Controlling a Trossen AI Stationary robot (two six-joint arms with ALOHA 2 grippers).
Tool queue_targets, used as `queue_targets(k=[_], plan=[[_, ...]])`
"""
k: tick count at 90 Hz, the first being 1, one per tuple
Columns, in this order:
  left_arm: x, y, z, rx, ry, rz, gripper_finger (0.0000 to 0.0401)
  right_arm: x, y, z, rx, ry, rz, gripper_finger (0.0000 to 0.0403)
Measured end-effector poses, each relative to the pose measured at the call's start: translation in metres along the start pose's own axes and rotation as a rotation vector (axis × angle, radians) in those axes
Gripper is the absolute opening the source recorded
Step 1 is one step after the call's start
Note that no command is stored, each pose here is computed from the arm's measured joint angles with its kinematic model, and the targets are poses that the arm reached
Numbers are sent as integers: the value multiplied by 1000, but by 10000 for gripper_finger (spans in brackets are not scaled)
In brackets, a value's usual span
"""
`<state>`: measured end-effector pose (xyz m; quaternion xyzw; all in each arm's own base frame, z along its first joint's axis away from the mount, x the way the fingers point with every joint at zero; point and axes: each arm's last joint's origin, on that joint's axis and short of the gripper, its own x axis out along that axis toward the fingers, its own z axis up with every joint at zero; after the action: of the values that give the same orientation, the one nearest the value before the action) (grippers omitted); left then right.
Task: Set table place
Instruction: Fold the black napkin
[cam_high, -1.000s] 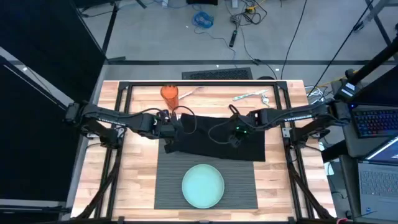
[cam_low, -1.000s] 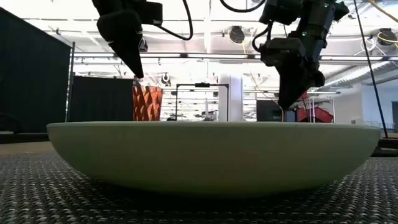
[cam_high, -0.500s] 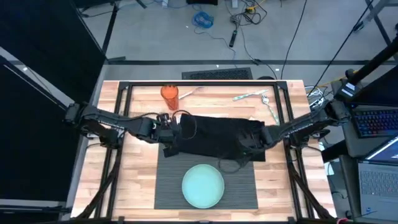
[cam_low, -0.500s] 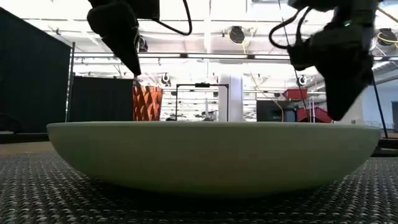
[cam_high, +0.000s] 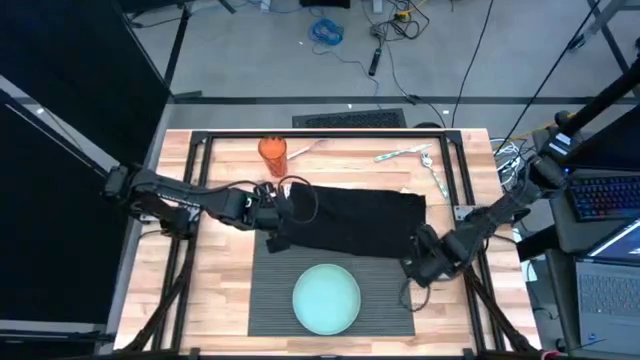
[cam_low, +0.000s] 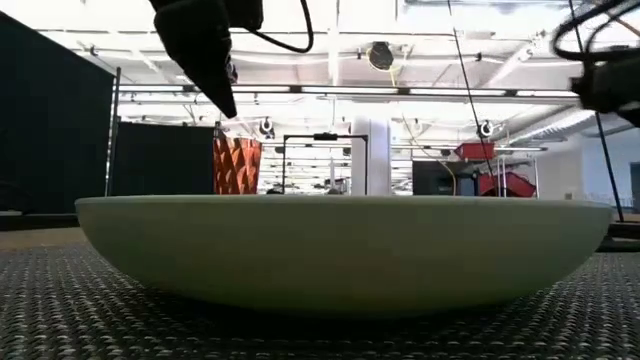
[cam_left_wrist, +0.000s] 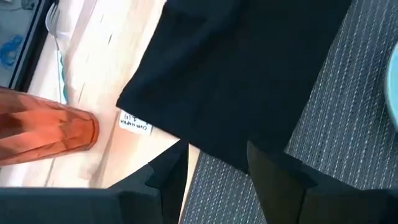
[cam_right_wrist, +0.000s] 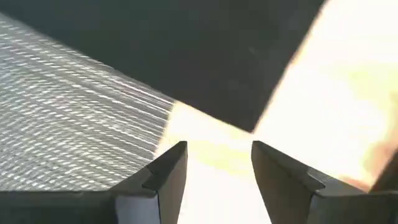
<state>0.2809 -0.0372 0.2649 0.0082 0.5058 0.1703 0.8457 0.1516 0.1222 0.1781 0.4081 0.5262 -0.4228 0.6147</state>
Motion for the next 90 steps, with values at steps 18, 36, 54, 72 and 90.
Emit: queue_targets(k=[18, 36, 54, 72, 90], plan=[[0, -2, 2, -11, -21, -13, 151, 12, -11, -13, 101, -29, 42, 164], [-1, -4, 2, -9, -23, -23, 151, 27, -14, -14, 141, -43, 107, 164], [-2, -7, 1, 1, -28, -30, 151, 38, -17, -11, 159, -42, 131, 164], [-3, -8, 1, 4, -44, -3, 151, 30, -14, -10, 156, -38, 177, 164], [27, -6, -12, -173, -71, -18, 151, 18, -20, -9, 129, -80, 145, 164]])
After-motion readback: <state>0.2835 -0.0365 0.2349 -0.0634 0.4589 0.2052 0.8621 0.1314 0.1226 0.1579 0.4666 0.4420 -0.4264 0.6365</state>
